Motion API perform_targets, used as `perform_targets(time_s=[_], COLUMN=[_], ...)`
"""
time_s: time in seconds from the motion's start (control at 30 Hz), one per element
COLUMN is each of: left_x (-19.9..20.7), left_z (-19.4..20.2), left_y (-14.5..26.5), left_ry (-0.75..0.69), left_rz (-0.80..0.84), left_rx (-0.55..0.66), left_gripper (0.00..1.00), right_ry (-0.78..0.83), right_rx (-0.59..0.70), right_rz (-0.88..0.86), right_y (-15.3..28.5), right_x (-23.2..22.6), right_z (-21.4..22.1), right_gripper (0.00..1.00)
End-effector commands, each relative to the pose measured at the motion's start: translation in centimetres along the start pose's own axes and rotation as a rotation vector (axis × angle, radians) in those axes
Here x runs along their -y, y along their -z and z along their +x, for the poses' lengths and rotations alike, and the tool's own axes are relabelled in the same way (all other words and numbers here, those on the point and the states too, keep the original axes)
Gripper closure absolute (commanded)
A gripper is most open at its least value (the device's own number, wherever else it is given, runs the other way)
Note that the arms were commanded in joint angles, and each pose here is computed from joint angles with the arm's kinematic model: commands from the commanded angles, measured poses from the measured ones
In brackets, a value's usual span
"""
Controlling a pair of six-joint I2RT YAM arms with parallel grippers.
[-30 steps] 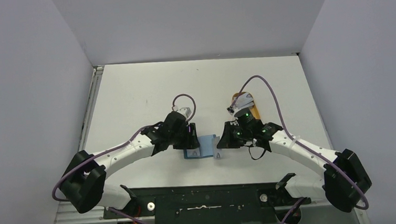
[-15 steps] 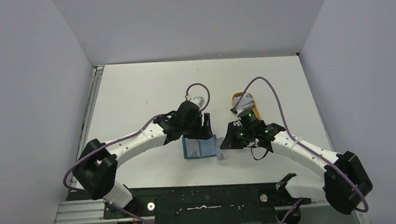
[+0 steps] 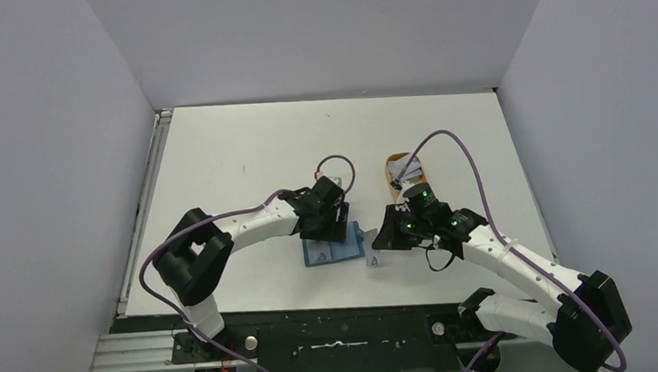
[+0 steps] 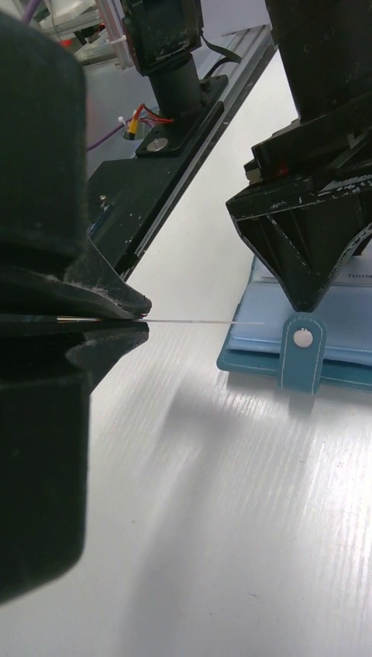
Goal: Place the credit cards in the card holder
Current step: Turn over the card slot in the card holder.
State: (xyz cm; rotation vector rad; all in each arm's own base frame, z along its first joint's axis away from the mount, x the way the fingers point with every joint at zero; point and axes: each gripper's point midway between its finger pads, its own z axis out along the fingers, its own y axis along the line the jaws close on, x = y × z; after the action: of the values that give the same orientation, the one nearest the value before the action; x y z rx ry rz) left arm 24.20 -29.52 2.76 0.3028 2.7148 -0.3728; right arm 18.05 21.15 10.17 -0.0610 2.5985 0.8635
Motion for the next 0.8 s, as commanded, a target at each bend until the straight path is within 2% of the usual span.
perform_targets(time_s=[0.0, 0.2, 0.57, 0.77], left_x=[0.2, -0.8, -1.9, -1.8], left_z=[-0.6, 0.3, 1.6, 1.7], left_y=[-0.2, -0.8, -1.9, -1.9], left_ry=[-0.037, -0.052, -0.07, -0.07], left_rz=[-0.038, -0.092, -0.135, -0.121], left_rx=[0.015, -0.008, -0.036, -0.031], left_gripper=[0.34, 0.42, 0.75, 0.82], right_ry=[0.025, 0.039, 0.066, 0.09], right_rx=[0.036, 0.027, 0.008, -0.05], right_rz=[-0.009, -0.024, -0.053, -0.069], right_y=[0.5, 0.1, -0.3, -1.4], right_x=[-0.5, -1.0, -2.0, -2.1], right_z=[-1.0, -0.8, -0.7, -0.3], right_gripper=[1.0, 1.0, 1.0, 1.0])
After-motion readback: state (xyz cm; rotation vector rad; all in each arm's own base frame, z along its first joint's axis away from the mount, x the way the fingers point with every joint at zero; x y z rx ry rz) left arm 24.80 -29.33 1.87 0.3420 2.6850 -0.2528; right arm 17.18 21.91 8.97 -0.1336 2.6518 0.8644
